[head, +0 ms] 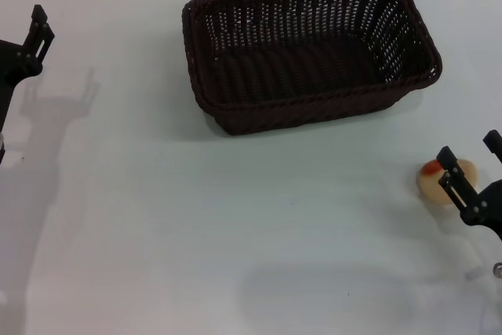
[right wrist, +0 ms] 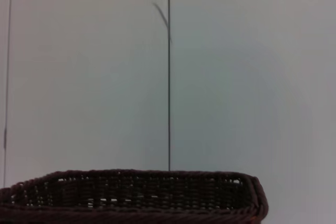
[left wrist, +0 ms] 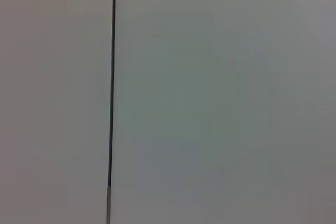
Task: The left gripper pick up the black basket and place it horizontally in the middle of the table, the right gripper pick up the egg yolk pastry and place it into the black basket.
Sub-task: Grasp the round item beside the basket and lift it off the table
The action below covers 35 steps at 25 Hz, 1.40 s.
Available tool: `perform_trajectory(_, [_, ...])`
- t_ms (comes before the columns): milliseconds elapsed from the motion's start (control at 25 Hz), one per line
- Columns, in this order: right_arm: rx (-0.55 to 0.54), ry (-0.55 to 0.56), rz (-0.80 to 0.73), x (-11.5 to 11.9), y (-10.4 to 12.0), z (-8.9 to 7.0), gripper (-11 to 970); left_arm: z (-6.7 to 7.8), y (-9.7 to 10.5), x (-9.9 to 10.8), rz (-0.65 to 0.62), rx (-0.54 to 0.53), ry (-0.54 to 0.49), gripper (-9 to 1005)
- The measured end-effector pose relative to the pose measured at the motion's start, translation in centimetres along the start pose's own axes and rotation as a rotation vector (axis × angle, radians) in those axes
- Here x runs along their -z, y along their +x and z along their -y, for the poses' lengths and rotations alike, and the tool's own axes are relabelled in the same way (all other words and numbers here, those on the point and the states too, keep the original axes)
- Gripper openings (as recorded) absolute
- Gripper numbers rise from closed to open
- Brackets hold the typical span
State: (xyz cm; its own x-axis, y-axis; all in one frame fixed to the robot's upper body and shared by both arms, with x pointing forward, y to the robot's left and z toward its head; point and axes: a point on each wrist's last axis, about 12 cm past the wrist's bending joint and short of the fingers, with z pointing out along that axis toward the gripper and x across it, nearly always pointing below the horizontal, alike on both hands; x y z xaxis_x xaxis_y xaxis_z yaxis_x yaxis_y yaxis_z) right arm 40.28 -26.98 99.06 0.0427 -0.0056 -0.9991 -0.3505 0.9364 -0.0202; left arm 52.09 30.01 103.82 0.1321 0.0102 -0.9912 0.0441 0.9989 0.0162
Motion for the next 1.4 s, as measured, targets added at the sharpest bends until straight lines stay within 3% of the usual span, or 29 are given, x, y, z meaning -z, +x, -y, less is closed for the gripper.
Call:
perform_trajectory(880, [-0.049, 0.034, -0.116, -1.0, 1.3, 0.6, 653, 0.3, -0.3, -0.5, 0.01, 0.005, 0.011, 813])
perform_trajectory(1240, [-0.118, 0.039, -0.137, -1.3, 1.5, 0.8, 646, 0.4, -0.5, -0.6, 0.024, 0.008, 0.017, 813])
perform_trajectory(1400, [-0.122, 0.04, -0.151, -1.4, 1.6, 0.9, 498, 0.4, -0.6, -0.6, 0.027, 0.008, 0.019, 813])
